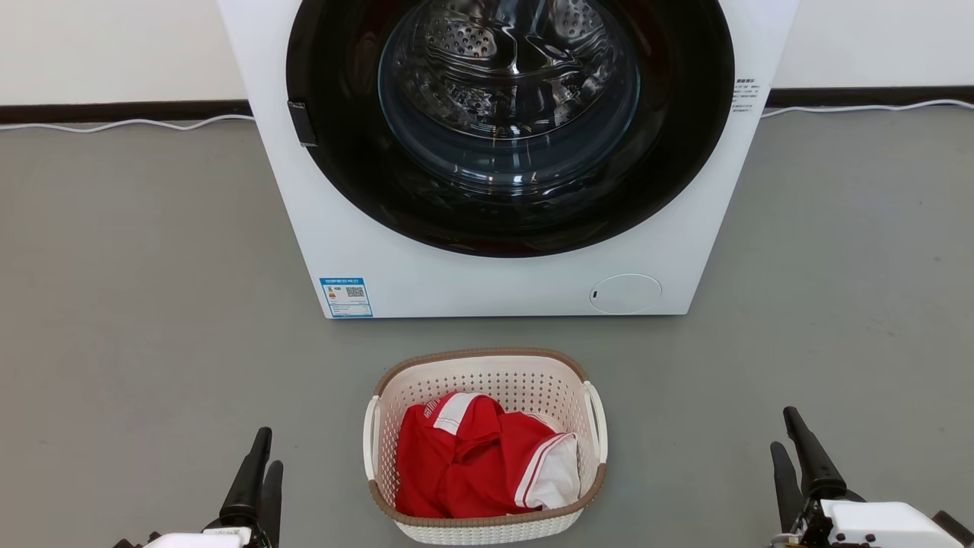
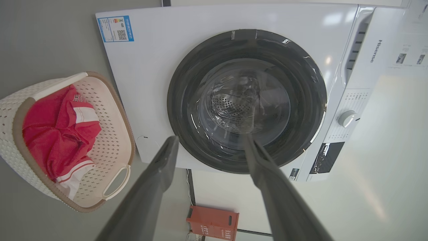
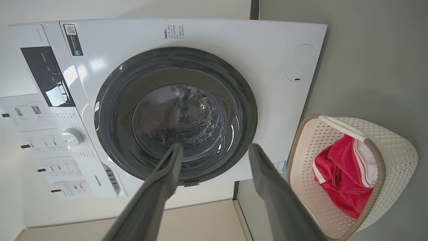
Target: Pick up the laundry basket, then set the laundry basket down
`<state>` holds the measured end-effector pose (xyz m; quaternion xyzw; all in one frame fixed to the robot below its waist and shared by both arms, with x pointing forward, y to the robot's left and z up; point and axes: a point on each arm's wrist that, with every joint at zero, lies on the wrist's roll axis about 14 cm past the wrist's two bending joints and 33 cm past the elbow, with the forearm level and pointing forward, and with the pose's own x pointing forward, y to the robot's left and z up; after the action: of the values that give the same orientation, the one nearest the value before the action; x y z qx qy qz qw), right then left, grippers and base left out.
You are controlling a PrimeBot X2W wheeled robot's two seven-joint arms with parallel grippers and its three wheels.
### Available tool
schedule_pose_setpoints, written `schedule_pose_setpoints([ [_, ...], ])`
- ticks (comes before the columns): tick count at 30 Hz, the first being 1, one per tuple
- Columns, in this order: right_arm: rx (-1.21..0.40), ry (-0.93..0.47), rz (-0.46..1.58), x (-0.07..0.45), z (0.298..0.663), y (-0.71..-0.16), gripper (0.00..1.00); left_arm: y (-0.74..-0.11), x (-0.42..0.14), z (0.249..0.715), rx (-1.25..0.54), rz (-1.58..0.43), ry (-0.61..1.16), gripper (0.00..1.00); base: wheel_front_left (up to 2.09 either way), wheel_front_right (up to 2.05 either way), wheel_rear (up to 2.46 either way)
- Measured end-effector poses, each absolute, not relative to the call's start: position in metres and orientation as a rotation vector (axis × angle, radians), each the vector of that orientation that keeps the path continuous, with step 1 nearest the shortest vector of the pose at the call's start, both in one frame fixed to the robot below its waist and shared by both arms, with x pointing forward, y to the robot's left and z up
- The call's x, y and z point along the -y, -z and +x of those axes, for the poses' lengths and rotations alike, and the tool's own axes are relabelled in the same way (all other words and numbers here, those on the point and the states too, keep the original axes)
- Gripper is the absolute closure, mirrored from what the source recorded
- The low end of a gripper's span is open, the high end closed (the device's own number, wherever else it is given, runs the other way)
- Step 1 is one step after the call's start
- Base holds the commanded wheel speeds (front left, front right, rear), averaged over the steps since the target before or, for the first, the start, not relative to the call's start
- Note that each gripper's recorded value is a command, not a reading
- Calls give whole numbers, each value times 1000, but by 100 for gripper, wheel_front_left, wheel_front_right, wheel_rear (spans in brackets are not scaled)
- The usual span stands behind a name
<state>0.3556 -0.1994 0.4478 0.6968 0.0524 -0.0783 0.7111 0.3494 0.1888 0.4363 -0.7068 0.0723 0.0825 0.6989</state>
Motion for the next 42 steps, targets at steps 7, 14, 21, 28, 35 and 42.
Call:
schedule_pose_setpoints([
  [7, -123, 167, 1417, 200, 356, -449, 0, -435, -192, 349, -162, -1481, -189, 0, 0, 0, 0],
  [14, -124, 151, 1281, 200, 357, -452, 0, -435, -197, 349, -156, -1376, -195, 0, 0, 0, 0],
  [21, -122, 124, 1117, 198, 358, -457, 0, -437, -199, 349, -157, -1251, -187, 0, 0, 0, 0],
  [28, -131, 100, 976, 194, 359, -458, 0, -437, -199, 349, -168, -1108, -178, 0, 0, 0, 0],
  [35, -133, 81, 848, 193, 358, -460, 0, -440, -200, 350, -167, -962, -162, 0, 0, 0, 0],
  [42, -129, 60, 749, 190, 358, -462, 0, -446, -202, 351, -148, -855, -150, 0, 0, 0, 0],
])
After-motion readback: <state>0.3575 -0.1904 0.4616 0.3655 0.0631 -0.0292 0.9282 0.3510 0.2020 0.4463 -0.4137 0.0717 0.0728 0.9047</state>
